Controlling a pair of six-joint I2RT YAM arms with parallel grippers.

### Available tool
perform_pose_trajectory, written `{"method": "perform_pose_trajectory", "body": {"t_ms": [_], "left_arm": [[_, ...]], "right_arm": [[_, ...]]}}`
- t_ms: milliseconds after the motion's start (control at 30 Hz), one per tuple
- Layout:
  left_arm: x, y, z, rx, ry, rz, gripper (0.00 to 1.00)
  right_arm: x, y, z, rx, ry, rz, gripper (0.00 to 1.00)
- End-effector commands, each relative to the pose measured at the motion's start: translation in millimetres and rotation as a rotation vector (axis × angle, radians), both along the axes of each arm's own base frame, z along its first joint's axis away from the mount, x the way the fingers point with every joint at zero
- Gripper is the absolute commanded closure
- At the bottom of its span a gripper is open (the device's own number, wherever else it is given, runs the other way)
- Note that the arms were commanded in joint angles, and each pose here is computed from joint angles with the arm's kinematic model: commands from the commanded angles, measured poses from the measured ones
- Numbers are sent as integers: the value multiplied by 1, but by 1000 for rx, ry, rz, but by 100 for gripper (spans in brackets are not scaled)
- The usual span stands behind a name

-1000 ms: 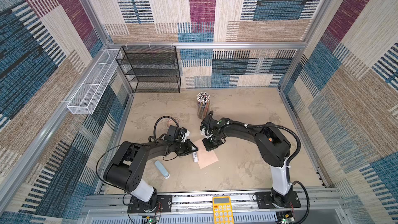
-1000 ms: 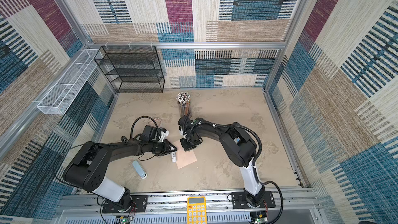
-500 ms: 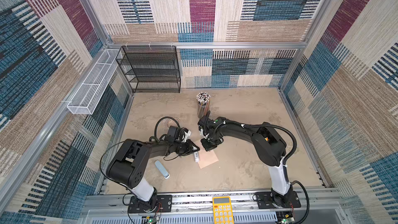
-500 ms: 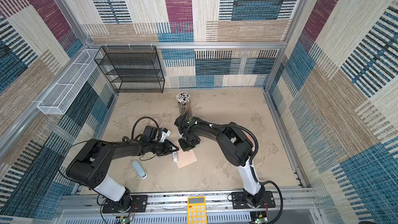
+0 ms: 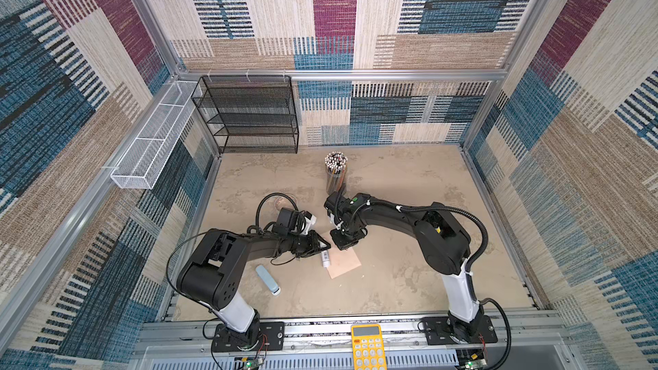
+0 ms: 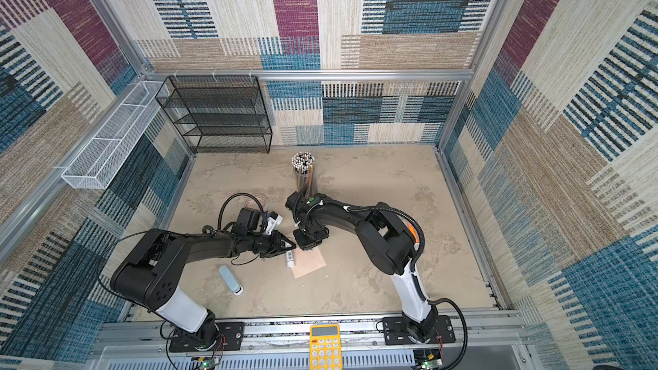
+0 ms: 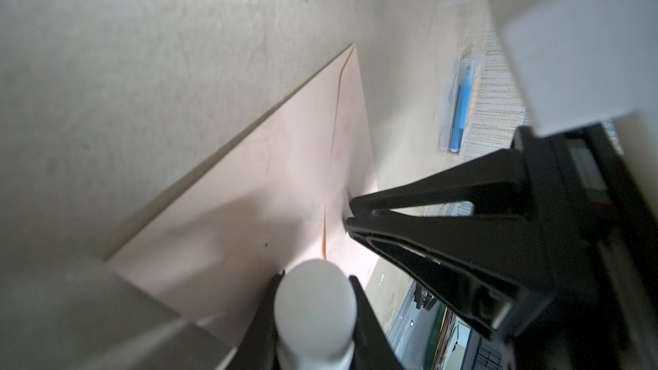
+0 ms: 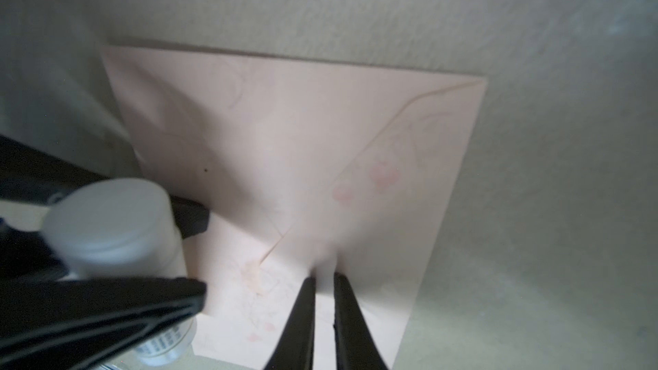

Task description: Place the letter into the envelope and seal it

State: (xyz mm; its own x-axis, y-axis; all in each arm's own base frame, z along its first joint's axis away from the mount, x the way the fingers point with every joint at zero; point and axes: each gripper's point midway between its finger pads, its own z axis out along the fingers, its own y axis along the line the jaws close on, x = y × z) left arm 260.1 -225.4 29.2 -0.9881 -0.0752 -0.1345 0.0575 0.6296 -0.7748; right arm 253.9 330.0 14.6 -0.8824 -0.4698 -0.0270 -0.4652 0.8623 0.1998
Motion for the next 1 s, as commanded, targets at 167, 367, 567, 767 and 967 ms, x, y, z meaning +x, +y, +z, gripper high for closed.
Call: {"method": "perform_pose_trajectory", "body": {"t_ms": [167,367,567,767,967], "left_arm": [[-6,8,-5,51,19,22,100],[-6,10,-2,55,11,25,100],[-8,12,0,61,4,29,100],[-10,15,1,78,-3,35,100],[-10,16,2,78,-3,36,100]], "right_arm": [[-12,3,-20,-22,37,-6,81],[-16,5,-23,-35,47,-2,80],[-18,4,-28,-53,53,0,77],[-21,4,-31,-67,58,9,75],[-22,5,-32,-72,61,14,72]]}}
